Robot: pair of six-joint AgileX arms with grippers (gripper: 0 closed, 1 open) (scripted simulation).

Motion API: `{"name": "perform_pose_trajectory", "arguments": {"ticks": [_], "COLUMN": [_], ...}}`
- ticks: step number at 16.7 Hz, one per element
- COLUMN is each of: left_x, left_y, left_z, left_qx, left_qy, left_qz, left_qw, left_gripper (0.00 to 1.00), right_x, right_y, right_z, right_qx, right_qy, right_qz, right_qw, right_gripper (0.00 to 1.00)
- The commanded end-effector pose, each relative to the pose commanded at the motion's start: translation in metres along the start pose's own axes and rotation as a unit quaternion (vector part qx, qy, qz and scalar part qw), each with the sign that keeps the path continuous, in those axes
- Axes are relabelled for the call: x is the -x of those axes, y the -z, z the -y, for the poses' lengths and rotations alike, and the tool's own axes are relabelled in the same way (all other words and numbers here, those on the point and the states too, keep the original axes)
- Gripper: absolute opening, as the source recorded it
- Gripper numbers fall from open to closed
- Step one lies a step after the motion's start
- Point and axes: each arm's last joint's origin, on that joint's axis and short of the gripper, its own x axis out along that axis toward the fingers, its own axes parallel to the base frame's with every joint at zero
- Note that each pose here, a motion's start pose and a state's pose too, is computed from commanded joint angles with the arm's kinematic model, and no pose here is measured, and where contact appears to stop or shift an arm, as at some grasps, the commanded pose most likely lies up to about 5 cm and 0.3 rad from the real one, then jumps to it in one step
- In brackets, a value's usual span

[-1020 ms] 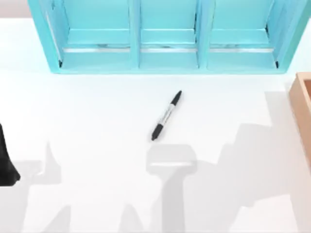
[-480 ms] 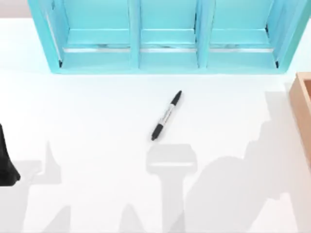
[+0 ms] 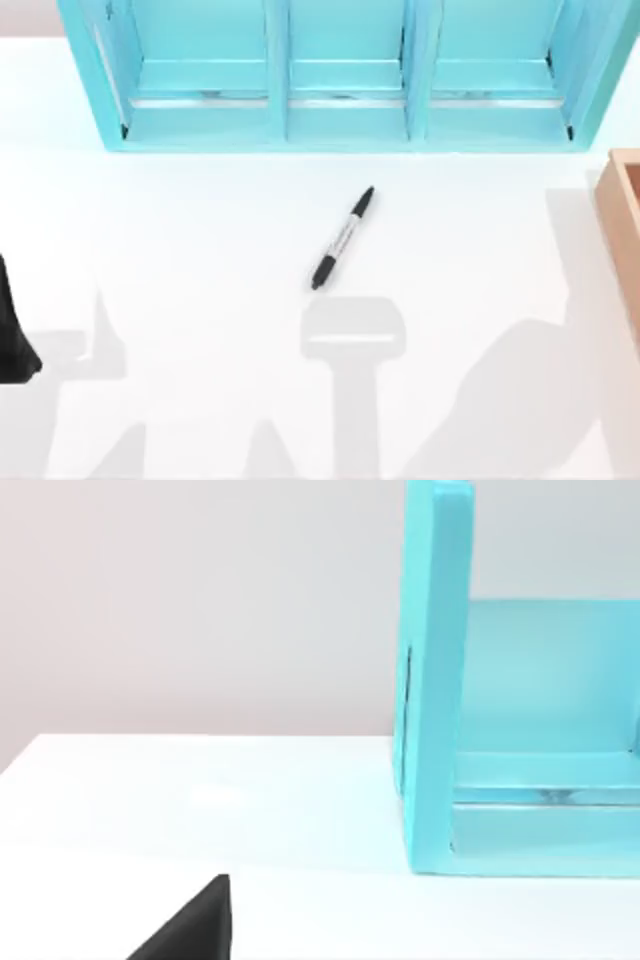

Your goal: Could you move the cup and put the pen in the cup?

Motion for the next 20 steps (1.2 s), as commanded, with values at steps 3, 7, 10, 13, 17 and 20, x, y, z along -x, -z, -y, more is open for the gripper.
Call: {"name": "perform_pose_trajectory", "arguments": {"ticks": [3,7,10,13,17,20], "left_x": [0.0000,0.0000,0.0000,0.0000,0.0000,0.0000], "left_y": [0.0000,0.0000,0.0000,0.0000,0.0000,0.0000], "left_z": [0.0000,0.0000,0.0000,0.0000,0.0000,0.0000], "left_qx": [0.000,0.000,0.000,0.000,0.000,0.000], "left_qy": [0.000,0.000,0.000,0.000,0.000,0.000], "left_qz": [0.000,0.000,0.000,0.000,0.000,0.000], "left_qw": [1.000,1.000,1.000,1.000,1.000,1.000], "left_gripper": [1.00,1.00,1.00,1.00,1.00,1.00], "right_x": [0.0000,0.0000,0.0000,0.0000,0.0000,0.0000], "right_y": [0.0000,0.0000,0.0000,0.0000,0.0000,0.0000], "right_z": [0.0000,0.0000,0.0000,0.0000,0.0000,0.0000], "right_qx": [0.000,0.000,0.000,0.000,0.000,0.000], "right_qy": [0.000,0.000,0.000,0.000,0.000,0.000], "right_qz": [0.000,0.000,0.000,0.000,0.000,0.000], "right_qw": [1.000,1.000,1.000,1.000,1.000,1.000], "right_gripper": [0.92,0.62,0.40,0.17,0.00,0.00]}}
